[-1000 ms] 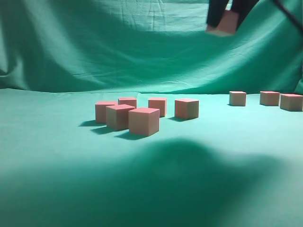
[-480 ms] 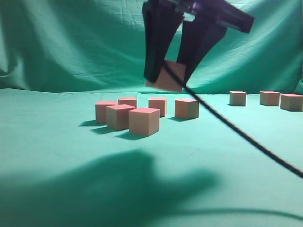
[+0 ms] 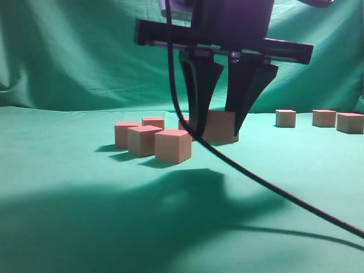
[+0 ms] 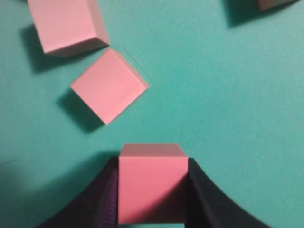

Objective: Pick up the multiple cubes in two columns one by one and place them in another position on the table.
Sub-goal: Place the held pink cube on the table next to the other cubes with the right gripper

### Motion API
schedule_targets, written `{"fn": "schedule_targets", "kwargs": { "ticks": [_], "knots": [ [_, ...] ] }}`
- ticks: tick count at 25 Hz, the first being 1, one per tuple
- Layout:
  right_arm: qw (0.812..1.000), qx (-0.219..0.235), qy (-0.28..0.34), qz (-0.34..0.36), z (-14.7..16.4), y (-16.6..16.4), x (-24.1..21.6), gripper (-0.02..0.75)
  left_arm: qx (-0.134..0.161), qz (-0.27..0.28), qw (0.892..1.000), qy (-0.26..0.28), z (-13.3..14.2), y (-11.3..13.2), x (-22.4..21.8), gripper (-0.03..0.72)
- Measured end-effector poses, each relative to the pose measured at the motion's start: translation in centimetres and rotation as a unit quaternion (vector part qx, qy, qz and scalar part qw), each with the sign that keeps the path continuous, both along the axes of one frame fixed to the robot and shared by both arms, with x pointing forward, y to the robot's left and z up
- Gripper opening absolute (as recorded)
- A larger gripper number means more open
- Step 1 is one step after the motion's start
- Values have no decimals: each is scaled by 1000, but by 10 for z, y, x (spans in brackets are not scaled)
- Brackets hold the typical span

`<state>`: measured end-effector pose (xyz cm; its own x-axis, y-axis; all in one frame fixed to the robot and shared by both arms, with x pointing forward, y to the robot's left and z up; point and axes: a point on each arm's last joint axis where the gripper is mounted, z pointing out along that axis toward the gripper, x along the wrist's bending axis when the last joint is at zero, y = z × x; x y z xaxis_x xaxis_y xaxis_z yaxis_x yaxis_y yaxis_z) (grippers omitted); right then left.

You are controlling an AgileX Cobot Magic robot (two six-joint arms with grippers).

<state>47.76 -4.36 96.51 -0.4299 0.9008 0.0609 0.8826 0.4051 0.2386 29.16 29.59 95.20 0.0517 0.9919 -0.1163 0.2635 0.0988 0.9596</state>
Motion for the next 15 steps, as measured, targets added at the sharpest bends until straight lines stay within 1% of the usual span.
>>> {"fn": "schedule_targets", "kwargs": {
  "ticks": [11, 15],
  "knots": [
    [1000, -7, 2, -1, -20, 5, 5, 267, 0, 0, 1000, 0, 0, 0, 0, 0],
    [1000, -19, 5, 4, -24, 4, 6, 267, 0, 0, 1000, 0, 0, 0, 0, 0]
  ]
}}
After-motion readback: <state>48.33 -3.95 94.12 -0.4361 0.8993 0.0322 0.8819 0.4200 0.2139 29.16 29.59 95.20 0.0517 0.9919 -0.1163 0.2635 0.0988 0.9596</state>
